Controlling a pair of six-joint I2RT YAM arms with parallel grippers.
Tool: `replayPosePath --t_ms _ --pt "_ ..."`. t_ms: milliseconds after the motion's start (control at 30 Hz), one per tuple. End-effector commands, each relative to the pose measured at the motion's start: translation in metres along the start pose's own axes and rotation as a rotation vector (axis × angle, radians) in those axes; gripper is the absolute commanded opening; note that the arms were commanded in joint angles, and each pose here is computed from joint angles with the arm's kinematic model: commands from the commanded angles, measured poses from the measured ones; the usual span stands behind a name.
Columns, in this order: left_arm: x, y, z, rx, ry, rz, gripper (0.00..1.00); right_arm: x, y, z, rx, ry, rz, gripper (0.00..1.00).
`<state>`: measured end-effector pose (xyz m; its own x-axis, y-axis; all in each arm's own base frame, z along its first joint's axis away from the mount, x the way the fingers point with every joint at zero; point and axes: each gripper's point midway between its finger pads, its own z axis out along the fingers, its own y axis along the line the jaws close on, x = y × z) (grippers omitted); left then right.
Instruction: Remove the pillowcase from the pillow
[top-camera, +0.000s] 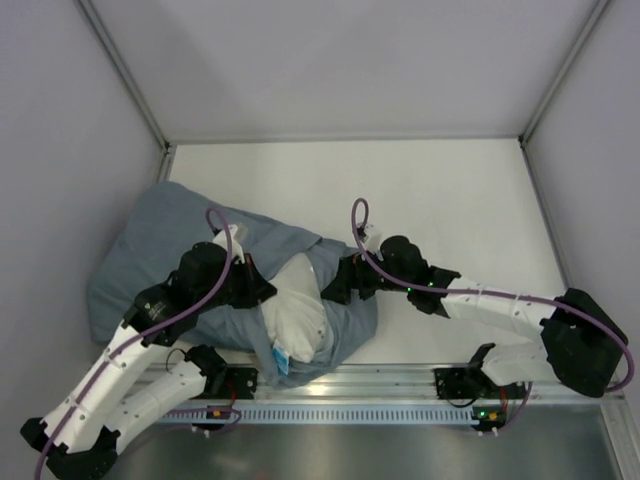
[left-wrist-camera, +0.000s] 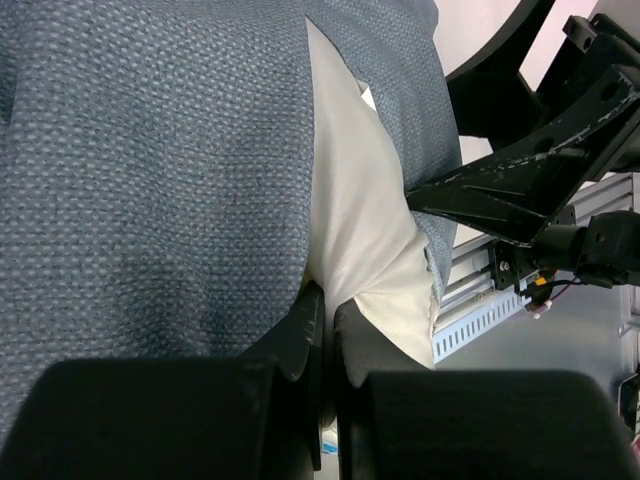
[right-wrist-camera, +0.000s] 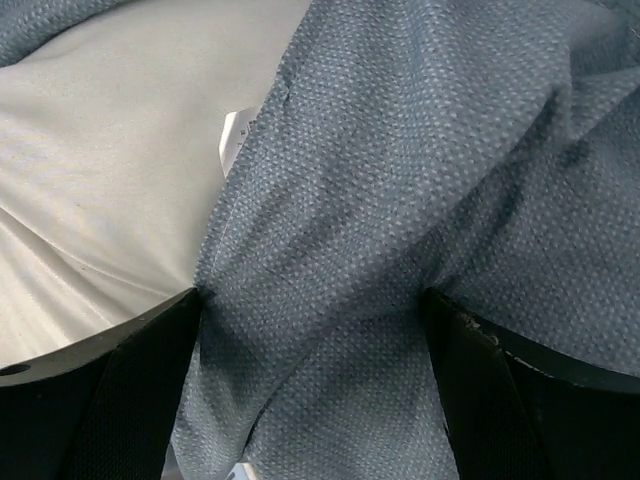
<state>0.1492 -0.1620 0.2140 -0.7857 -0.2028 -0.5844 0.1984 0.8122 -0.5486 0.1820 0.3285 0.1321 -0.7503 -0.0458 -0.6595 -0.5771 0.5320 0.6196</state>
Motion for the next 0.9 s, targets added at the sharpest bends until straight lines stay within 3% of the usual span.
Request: replayPosePath --t_ms 0,67,100,167,200,233,300,600,867 --pt "-0.022 -0.021 -0.004 0.089 -0.091 0.006 0.0 -0.005 0.031 0.008 -0.083 -0.017 -0.069 0.85" --pt "-0.02 -0.021 -0.003 0.09 -0.08 0.003 0.0 -0.005 0.029 0.009 -0.054 -0.028 -0.072 0.79" --pt "-0.02 -0.02 -0.003 0.089 -0.083 0.002 0.0 -0.004 0.029 0.011 -0.043 -0.025 -0.074 0.58" --pt "-0.02 -0.02 -0.003 0.09 -0.082 0.004 0.0 0.0 0.019 0.014 0.003 -0.012 -0.062 0.29" --pt "-0.02 -0.02 -0.003 0.09 -0.083 0.005 0.0 0.003 0.015 0.018 0.016 -0.002 -0.06 0.06" --pt "-0.02 -0.02 -0.003 0.089 -0.084 0.007 0.0 0.004 0.006 0.019 0.055 -0.002 -0.057 0.0" --pt "-0.02 -0.019 -0.005 0.085 -0.086 0.007 0.0 0.004 -0.009 0.022 0.131 -0.009 -0.046 0.0" --pt "-0.022 -0.01 -0.027 0.033 -0.119 0.007 0.0 -0.021 -0.131 -0.012 0.789 -0.169 -0.023 0.0" --pt "-0.032 -0.009 -0.064 0.004 -0.18 0.016 0.0 -0.041 -0.199 -0.042 0.936 -0.202 0.083 0.0"
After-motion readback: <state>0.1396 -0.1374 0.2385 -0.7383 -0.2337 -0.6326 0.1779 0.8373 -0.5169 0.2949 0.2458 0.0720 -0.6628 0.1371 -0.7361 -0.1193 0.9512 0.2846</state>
